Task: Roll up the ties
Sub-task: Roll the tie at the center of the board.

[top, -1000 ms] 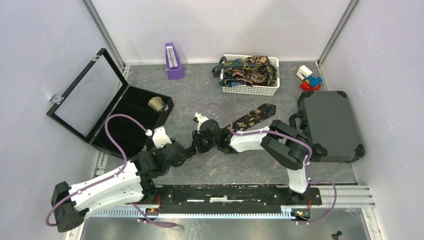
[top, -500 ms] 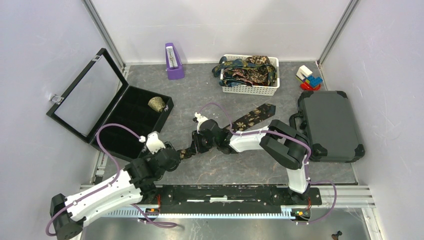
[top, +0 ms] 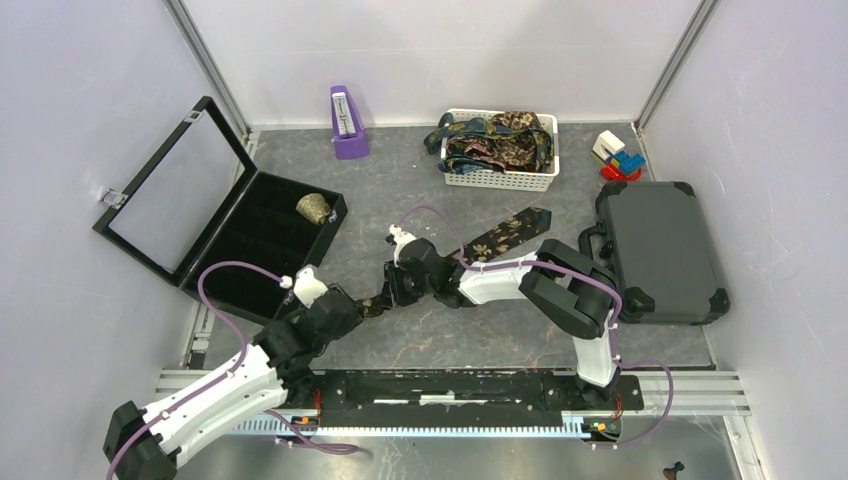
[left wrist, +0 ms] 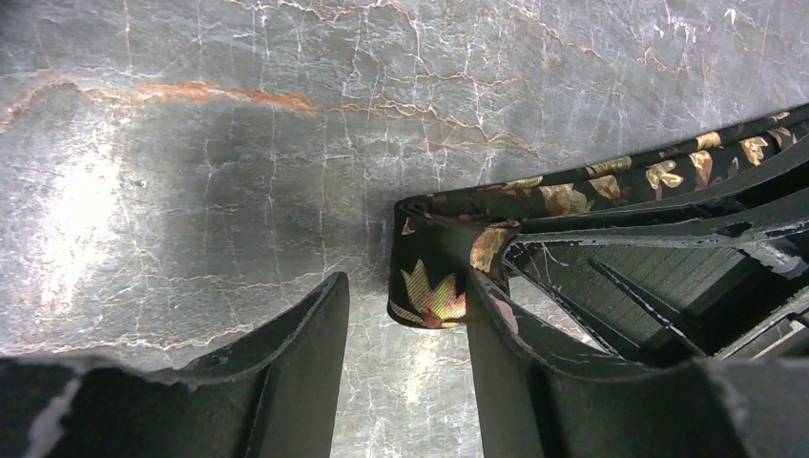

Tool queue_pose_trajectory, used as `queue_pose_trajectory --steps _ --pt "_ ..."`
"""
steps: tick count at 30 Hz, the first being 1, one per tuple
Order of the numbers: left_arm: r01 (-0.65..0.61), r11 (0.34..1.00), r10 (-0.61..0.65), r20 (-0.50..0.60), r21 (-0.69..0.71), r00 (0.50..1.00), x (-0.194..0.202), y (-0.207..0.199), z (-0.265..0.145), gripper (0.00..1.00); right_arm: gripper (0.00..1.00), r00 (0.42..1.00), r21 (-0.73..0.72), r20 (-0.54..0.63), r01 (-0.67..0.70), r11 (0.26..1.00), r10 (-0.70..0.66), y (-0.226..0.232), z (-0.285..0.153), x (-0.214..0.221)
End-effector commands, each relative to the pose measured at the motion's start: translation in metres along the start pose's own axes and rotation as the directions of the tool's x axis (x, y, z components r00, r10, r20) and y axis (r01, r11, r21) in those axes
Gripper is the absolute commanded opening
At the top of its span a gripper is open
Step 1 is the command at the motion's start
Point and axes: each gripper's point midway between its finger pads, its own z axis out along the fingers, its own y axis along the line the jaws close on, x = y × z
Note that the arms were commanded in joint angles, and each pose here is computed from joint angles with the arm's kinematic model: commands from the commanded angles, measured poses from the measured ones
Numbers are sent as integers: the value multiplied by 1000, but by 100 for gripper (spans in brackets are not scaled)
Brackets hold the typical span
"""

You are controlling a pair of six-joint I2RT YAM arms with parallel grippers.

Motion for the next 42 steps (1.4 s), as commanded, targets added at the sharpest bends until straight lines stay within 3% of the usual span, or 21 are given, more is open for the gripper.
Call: queue_pose_trajectory --steps 1,12,20,27,34,42 --pt "9 1000 -9 -2 24 1000 2 -3 3 54 24 1000 6 -20 10 1000 -10 -1 5 5" --pt "20 1000 -19 -21 17 1000 14 3 13 55 24 1000 6 -21 14 1000 -14 -1 5 5" --pt "21 999 -21 -14 35 1000 16 3 19 50 23 1000 9 -26 12 1000 -12 -3 6 7" --pt "9 999 -9 1 40 1000 16 3 23 37 23 1000 12 -28 12 1000 -11 -5 5 9" --pt "-25 999 25 3 26 1000 10 1 17 18 23 1000 12 -23 15 1000 -15 -3 1 7" --pt "-67 997 65 -35 -49 997 5 5 4 12 27 999 -3 28 44 999 -44 14 -19 -16"
